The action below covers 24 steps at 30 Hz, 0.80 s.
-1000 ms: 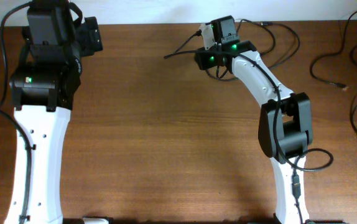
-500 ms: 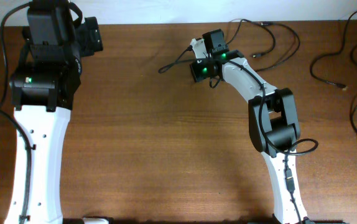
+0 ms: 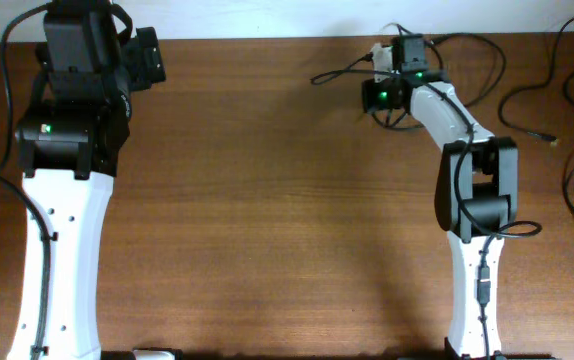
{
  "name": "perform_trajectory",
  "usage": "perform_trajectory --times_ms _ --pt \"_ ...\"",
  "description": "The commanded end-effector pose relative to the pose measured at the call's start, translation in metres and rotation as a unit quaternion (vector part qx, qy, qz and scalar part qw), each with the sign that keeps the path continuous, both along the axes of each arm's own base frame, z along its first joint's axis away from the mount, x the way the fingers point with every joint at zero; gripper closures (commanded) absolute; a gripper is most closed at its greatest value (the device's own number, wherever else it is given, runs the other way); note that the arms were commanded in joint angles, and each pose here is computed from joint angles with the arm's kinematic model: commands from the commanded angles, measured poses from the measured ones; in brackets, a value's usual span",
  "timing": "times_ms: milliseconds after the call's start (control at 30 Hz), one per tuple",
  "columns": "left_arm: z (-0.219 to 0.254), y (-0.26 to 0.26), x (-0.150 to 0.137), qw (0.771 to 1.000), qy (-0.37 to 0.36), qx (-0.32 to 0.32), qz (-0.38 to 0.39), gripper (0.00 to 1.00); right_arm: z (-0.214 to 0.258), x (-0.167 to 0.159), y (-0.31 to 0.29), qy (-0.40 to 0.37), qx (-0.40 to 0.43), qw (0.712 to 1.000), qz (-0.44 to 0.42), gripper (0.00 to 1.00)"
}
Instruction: Untangle cables
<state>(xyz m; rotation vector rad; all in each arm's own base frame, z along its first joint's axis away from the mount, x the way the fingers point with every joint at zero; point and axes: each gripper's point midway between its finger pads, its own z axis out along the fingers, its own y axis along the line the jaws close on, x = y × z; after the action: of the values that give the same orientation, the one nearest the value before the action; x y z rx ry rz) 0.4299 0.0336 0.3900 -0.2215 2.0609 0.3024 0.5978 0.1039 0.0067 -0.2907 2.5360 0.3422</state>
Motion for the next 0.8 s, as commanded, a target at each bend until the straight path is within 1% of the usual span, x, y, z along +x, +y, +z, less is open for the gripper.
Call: perform_trajectory --times_ms 0,233,433,500,567,600,633,667,733,767 --pt "0.003 0.000 -0.001 1.000 -0.002 0.005 -0.004 0.01 -0.025 -0.003 -0.016 0.025 -0.013 0.999 -0.019 0.96" --pt "0.003 0.000 -0.001 1.000 -0.002 0.005 -0.004 0.01 -0.024 0.004 -0.046 0.017 -0.016 0.999 -0.047 0.96" --pt "0.003 0.000 -0.001 1.000 -0.002 0.005 -0.004 0.01 -0.024 0.006 -0.088 0.018 -0.015 0.996 -0.081 0.96" --pt "0.003 0.000 -0.001 1.000 -0.002 0.005 -0.004 0.01 -0.024 0.006 -0.092 0.019 -0.015 0.996 -0.084 0.96" --pt "0.003 0.000 -0.001 1.000 -0.002 0.005 -0.004 0.01 -0.021 0.003 -0.079 0.023 0.010 0.998 -0.065 0.95" --pt "0.003 0.000 -0.001 1.000 -0.002 0.005 -0.004 0.01 -0.012 0.001 -0.061 0.021 0.046 0.998 -0.033 0.82" --pt "0.003 0.000 -0.001 1.000 -0.002 0.005 -0.004 0.01 0.000 0.001 -0.046 0.013 0.069 0.997 -0.009 0.84" --pt "0.003 0.000 -0.001 1.000 -0.002 0.005 -0.004 0.01 0.017 0.002 -0.034 0.000 0.074 0.997 0.004 0.96" --pt "0.003 0.000 -0.001 1.000 -0.002 0.005 -0.004 0.01 0.059 0.007 -0.020 -0.031 0.054 0.998 0.010 0.96" --pt "0.003 0.000 -0.001 1.000 -0.002 0.005 -0.004 0.01 0.080 0.011 -0.026 -0.046 0.031 0.998 -0.009 0.96"
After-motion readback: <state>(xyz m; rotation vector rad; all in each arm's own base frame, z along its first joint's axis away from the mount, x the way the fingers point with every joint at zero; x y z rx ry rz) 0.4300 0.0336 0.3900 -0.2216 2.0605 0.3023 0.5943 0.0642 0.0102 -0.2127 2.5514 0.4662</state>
